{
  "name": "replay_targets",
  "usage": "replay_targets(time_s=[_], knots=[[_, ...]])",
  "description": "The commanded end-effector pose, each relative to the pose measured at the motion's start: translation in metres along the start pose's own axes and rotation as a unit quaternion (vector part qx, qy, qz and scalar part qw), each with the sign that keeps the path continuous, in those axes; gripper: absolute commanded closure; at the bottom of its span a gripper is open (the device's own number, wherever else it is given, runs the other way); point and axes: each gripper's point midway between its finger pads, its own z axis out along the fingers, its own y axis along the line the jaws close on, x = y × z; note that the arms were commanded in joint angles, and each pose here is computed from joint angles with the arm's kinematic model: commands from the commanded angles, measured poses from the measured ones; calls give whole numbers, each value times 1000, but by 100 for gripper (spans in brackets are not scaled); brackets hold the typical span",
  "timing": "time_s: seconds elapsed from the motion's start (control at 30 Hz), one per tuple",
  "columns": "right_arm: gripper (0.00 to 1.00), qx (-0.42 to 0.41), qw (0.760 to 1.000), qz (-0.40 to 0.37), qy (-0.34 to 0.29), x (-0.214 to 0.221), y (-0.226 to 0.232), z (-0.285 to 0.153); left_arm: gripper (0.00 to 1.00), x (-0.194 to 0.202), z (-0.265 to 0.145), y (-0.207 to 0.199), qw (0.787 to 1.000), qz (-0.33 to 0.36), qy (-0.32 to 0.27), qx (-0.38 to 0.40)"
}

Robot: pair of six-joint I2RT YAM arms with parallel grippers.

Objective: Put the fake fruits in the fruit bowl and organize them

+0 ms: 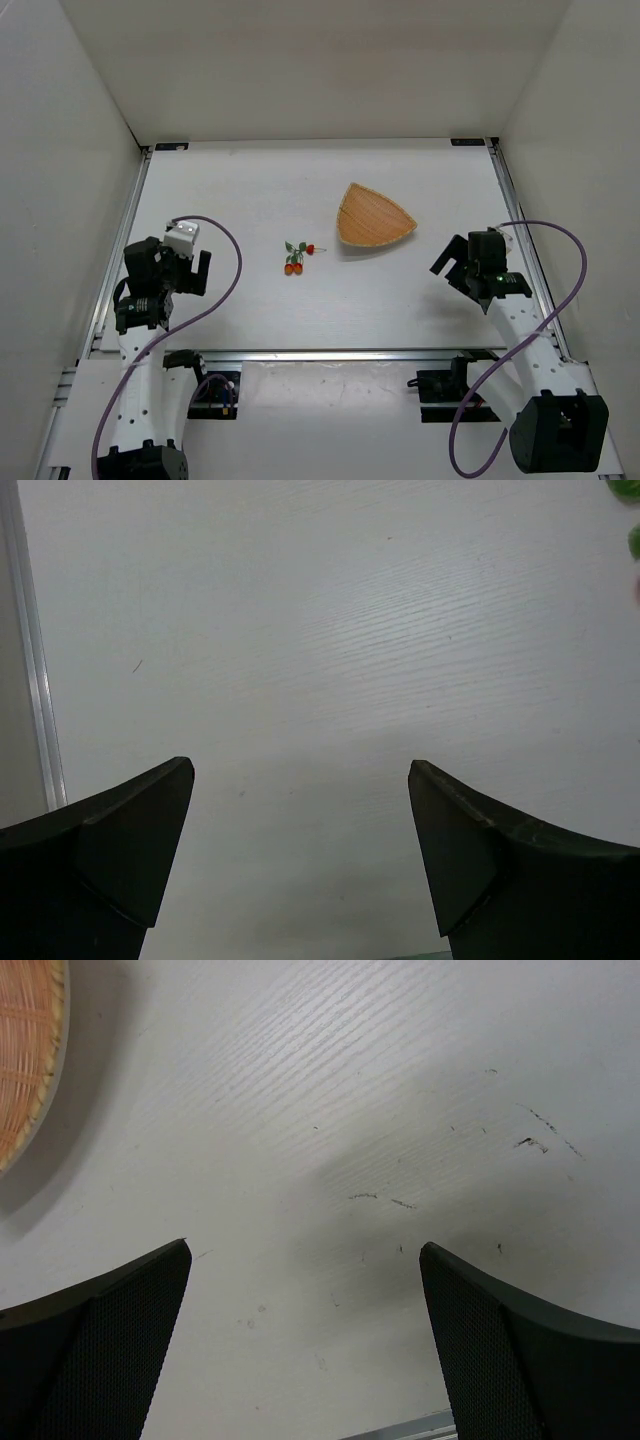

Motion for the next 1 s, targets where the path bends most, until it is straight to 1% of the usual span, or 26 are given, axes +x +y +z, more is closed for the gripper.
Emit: replay_targets(time_s=[0.0,0.03,0.07,0.1,0.13,0.17,0.2,0.23,0.27,0.3,0.33,0.37,0.4,0.47,0.5,0.57,0.6,0.63,0.67,0.7,0.77,0.8,0.87,0.97], knots=[[1,5,1000,5,-14,-4,-3,-2,1,-2,-1,-1,1000,-17,-3,2],[1,-3,1000,-1,-14,-7,1,-4,1,-6,-1,-12,999,-17,-16,33],[1,-3,1000,-8,-15,-7,0,-4,1,-5,1,-17,998,26,-20,54],[1,-6,1000,-7,-19,-11,3,-6,1,-3,1,-24,995,53,-23,77],[1,-6,1000,-18,-14,-7,3,-6,1,3,3,-38,990,75,-13,120],[1,-10,1000,-17,-19,-12,6,-8,1,-15,-1,-52,982,82,-45,166],[2,-13,999,-25,-19,-14,10,-9,1,-23,-2,-60,977,74,-52,191],[2,-9,999,-32,-13,-12,11,-9,1,-31,-1,-65,974,65,-53,212],[2,-9,999,-44,-15,-13,13,-9,1,-29,11,-76,969,59,-20,239],[2,-7,998,-57,-19,-15,19,-10,1,-44,15,-74,971,61,-12,231],[2,-6,998,-66,-21,-16,23,-10,1,-42,22,-76,971,74,15,226],[2,-12,996,-84,-21,-13,31,-11,1,-31,38,-84,967,103,70,222],[2,-6,995,-94,-14,-8,32,-8,1,-44,42,-87,965,128,75,218],[2,-15,994,-104,-16,-6,45,-10,1,-46,51,-104,957,159,102,220],[2,-8,994,-105,-10,-3,46,-7,1,-51,56,-126,950,175,115,232],[2,-20,994,-108,-6,2,56,-9,1,-56,62,-149,944,178,126,249],[2,-19,994,-107,1,7,58,-7,1,-49,68,-170,935,173,148,273],[2,-19,993,-113,6,11,59,-6,1,-57,71,-179,933,168,147,281],[2,-25,993,-114,2,12,65,-7,1,-55,75,-186,930,163,157,288],[2,-25,992,-120,7,16,66,-6,1,-45,85,-197,923,161,182,298],[2,-28,992,-123,6,19,70,-8,1,-48,96,-204,923,140,195,300],[2,-25,992,-125,9,20,69,-6,1,-41,105,-208,920,134,214,299],[2,-27,992,-126,8,22,71,-7,1,-52,112,-220,921,123,202,310],[2,-23,992,-126,9,26,68,-8,1,-52,126,-232,917,126,205,319]])
